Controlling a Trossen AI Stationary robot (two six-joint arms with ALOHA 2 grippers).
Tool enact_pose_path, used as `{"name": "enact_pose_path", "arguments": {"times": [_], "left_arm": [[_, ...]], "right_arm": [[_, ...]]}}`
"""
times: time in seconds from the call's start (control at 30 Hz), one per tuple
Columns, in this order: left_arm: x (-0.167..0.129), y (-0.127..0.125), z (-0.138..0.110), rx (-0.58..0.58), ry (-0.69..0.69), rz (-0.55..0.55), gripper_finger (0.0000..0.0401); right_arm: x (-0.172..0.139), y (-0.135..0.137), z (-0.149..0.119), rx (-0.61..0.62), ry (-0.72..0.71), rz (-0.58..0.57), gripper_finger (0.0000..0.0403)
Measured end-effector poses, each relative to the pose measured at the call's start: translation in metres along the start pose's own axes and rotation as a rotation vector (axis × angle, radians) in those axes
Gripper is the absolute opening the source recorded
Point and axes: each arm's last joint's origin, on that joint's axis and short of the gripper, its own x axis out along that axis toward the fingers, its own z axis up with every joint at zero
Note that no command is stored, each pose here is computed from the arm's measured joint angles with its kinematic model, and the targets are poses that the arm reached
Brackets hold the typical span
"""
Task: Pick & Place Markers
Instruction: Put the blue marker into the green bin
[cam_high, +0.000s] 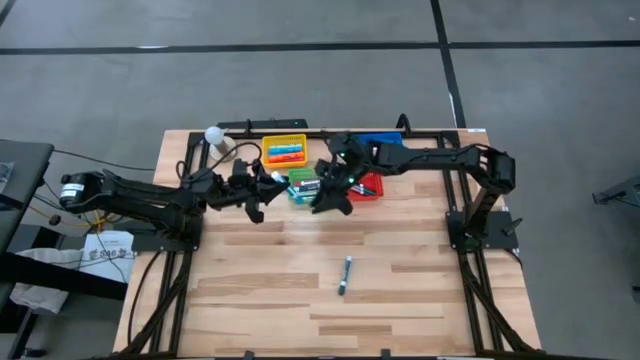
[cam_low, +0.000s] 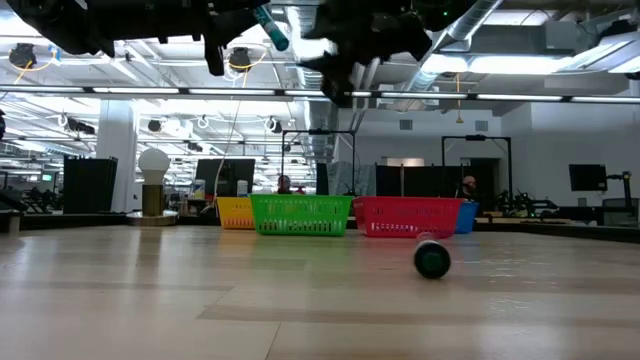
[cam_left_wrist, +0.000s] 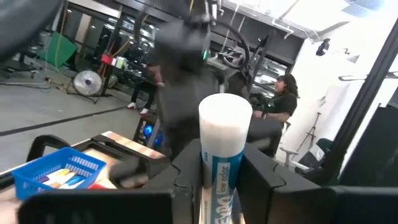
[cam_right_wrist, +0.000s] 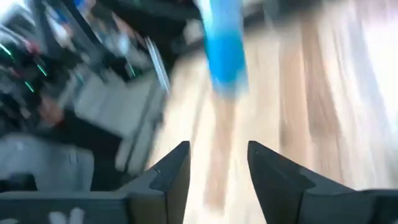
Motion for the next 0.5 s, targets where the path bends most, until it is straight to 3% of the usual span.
{"name": "enact_pose_path", "arguments": {"times": [0.13, 0.27, 0.5], "left_arm": [[0.000, 0.003, 0.001, 0.005, 0.008, 0.016, 0.0068], [0.011, 0.004, 0.005, 0.029, 0.144, 0.076, 0.0068], [0.027, 0.006, 0.034, 0.124, 0.414, 0.232, 0.0068]], "right_arm": [[-0.005, -0.006, -0.028, 0.069, 0.221, -0.057, 0.0164], [-0.012, -0.005, -0.047, 0.064, 0.395, -0.082, 0.0165], [-0.016, 0.001, -0.046, -0.060, 0.400, -0.046, 0.0135]]}}
